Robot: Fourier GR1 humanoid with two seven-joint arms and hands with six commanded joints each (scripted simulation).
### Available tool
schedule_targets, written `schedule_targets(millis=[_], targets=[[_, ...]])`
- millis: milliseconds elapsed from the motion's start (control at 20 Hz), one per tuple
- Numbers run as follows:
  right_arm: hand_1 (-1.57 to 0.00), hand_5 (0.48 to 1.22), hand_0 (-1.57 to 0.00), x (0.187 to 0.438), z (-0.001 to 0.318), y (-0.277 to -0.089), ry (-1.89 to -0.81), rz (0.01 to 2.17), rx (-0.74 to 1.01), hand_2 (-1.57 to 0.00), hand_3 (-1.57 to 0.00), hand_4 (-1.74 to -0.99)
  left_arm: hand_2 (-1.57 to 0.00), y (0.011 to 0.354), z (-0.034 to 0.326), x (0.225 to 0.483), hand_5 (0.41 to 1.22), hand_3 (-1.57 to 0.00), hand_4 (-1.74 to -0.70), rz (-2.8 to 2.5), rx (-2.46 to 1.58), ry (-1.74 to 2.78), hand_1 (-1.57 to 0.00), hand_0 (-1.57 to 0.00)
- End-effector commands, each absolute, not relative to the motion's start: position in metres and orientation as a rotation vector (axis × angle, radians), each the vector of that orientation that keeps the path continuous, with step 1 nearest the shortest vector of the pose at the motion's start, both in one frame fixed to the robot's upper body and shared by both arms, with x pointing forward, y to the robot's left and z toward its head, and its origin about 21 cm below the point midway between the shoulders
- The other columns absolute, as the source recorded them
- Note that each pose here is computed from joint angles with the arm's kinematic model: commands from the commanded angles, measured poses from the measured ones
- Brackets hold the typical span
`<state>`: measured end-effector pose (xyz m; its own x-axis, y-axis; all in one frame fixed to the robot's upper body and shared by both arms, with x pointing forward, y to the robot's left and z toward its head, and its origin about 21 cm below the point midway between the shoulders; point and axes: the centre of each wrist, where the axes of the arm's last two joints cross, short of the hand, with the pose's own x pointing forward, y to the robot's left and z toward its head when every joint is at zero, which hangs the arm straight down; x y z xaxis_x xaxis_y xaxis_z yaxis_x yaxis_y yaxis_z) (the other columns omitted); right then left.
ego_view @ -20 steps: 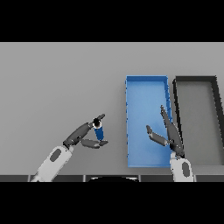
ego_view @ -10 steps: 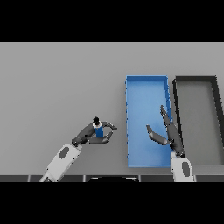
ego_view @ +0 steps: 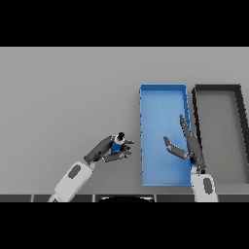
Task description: Pick up the blue pipe and place it into the blue bin.
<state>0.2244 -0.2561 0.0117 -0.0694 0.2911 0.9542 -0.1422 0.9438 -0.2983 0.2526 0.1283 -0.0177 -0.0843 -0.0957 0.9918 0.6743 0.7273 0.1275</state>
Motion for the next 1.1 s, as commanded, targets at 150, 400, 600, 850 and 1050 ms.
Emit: schedule_targets(millis=[150, 400, 600, 850, 1050], targets=[[0.0, 0.663, 0.0, 0.224, 0.008, -0.257, -1.609, 0.357, -0.122, 0.0, 0.0, -1.28, -1.53, 0.114, 0.006, 0.257, 1.204, -1.45, -1.71, -0.678, -0.576, -1.662, -1.52, -1.52], [0.0, 0.683, 0.0, 0.223, 0.006, -0.258, -1.598, 0.386, -0.144, 0.0, 0.0, -1.275, -1.56, 0.1, 0.038, 0.256, 1.215, -1.45, -1.72, -0.708, -0.629, -1.686, -1.56, -1.55], [0.0, 0.688, 0.0, 0.22, 0.006, -0.255, -1.612, 0.391, -0.126, 0.0, 0.0, -1.273, -1.57, 0.095, 0.052, 0.253, 1.219, -1.44, -1.73, -0.746, -0.641, -1.676, -1.56, -1.56], [0.0, 0.688, 0.0, 0.223, 0.01, -0.259, -1.607, 0.41, -0.104, 0.0, 0.0, -1.259, -1.57, 0.093, 0.051, 0.254, 1.219, -1.44, -1.73, -0.758, -0.606, -1.631, -1.57, -1.57], [0.0, 0.687, 0.0, 0.226, 0.013, -0.263, -1.614, 0.411, -0.097, 0.0, 0.0, -1.229, -1.57, 0.098, 0.047, 0.257, 1.22, -1.44, -1.73, -0.762, -0.601, -1.632, -1.57, -1.57]])
